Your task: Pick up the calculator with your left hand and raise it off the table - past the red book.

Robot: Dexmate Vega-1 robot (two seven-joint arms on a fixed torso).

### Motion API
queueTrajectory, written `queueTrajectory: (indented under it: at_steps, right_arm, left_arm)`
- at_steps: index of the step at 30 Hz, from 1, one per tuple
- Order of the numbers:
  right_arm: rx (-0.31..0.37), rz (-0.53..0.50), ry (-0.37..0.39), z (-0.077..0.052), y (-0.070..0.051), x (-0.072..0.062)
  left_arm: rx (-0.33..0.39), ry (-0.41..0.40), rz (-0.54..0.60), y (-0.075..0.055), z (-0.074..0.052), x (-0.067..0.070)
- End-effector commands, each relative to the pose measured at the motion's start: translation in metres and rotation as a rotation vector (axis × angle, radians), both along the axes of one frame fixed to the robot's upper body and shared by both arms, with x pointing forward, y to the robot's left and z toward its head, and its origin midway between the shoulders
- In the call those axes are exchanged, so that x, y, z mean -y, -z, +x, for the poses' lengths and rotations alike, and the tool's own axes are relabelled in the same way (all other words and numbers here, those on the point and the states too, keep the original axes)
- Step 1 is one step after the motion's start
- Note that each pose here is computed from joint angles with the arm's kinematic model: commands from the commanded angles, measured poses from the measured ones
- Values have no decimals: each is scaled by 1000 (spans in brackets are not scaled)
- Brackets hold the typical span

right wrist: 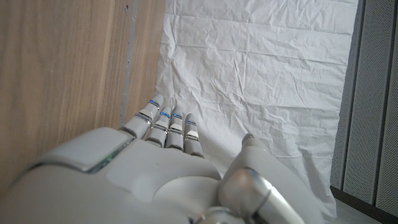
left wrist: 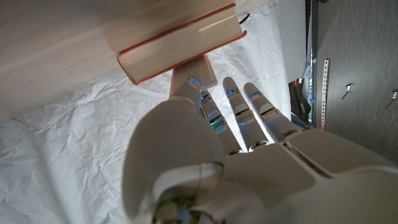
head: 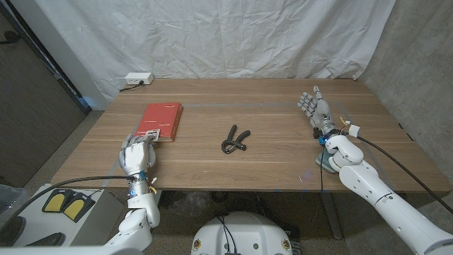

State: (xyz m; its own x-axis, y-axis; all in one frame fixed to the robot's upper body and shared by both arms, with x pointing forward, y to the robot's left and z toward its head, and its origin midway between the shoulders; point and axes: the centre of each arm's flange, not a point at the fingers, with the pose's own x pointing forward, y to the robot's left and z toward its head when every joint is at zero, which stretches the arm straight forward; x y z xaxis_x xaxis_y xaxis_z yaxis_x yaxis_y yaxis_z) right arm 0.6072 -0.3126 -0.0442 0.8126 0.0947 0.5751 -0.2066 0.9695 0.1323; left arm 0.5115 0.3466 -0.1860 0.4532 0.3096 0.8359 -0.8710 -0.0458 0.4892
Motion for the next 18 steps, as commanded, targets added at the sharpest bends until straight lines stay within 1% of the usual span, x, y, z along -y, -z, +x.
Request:
queueTrajectory:
  at_steps: [1,11,18]
  right_arm:
    - [5,-3,-1,-2,0,0]
    - [11,2,2,-7,1,0]
    - [15,3,3,-9,1,1]
  left_arm:
    - [38,-10,9,-8,-6,0]
    - [61,-1,21,-14,-9,1]
    - [81,3,23,-22,-16,1]
